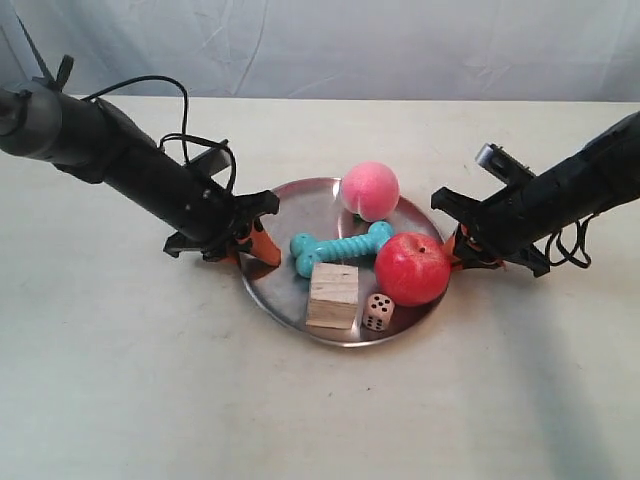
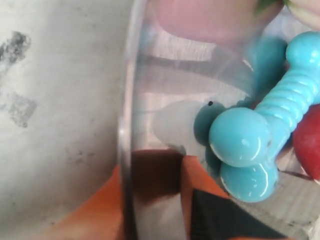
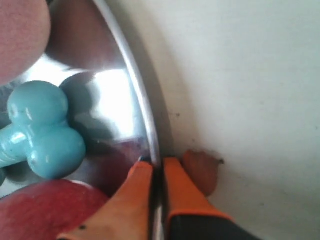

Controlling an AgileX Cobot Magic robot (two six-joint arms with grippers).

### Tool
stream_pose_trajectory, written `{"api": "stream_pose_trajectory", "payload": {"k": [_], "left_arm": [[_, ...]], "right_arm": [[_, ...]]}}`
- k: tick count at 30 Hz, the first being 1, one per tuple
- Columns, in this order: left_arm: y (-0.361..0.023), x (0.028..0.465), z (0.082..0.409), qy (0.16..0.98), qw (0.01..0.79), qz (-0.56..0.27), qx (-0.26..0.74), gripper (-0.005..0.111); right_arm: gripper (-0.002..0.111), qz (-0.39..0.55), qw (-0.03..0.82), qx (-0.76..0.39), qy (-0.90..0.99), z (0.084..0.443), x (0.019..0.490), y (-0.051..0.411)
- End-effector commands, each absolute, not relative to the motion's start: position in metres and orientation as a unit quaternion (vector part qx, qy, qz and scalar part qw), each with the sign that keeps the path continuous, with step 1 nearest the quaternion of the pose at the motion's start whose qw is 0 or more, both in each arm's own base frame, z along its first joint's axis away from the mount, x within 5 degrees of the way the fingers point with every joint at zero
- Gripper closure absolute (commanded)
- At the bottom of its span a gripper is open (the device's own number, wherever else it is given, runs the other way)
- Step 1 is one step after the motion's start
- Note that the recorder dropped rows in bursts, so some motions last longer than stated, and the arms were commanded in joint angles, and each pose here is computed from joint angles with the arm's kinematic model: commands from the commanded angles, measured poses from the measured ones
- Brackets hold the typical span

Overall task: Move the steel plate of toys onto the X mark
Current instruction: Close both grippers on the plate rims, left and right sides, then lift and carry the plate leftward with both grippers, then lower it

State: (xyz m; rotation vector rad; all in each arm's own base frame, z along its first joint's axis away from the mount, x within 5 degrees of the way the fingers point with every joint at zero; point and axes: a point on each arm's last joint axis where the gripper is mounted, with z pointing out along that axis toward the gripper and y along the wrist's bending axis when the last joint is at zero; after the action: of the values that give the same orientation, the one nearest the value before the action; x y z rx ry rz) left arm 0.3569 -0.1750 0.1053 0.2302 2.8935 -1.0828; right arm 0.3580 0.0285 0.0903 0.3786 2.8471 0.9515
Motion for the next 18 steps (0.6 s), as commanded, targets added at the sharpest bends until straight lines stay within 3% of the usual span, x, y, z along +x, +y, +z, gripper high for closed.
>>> {"api": "stream_pose_trajectory", "payload": {"k": [1, 9, 18], "left_arm": [[-0.191, 0.348, 0.124, 0.913, -0.018, -0.381, 0.142, 0.107], [-0.187, 0.358, 0.140, 0.918, -0.040, -0.359, 0.164, 0.107], [-0.140, 0.370, 0.148, 0.920, -0.071, -0.358, 0.145, 0.107]], "right_arm": [[0.109, 0.376, 0.021, 0.101, 0.921, 0.104, 0.359, 0.056], [0.109, 0.399, 0.036, 0.076, 0.913, 0.134, 0.383, 0.078], [0.109, 0.374, 0.059, 0.039, 0.925, 0.171, 0.406, 0.115]]}}
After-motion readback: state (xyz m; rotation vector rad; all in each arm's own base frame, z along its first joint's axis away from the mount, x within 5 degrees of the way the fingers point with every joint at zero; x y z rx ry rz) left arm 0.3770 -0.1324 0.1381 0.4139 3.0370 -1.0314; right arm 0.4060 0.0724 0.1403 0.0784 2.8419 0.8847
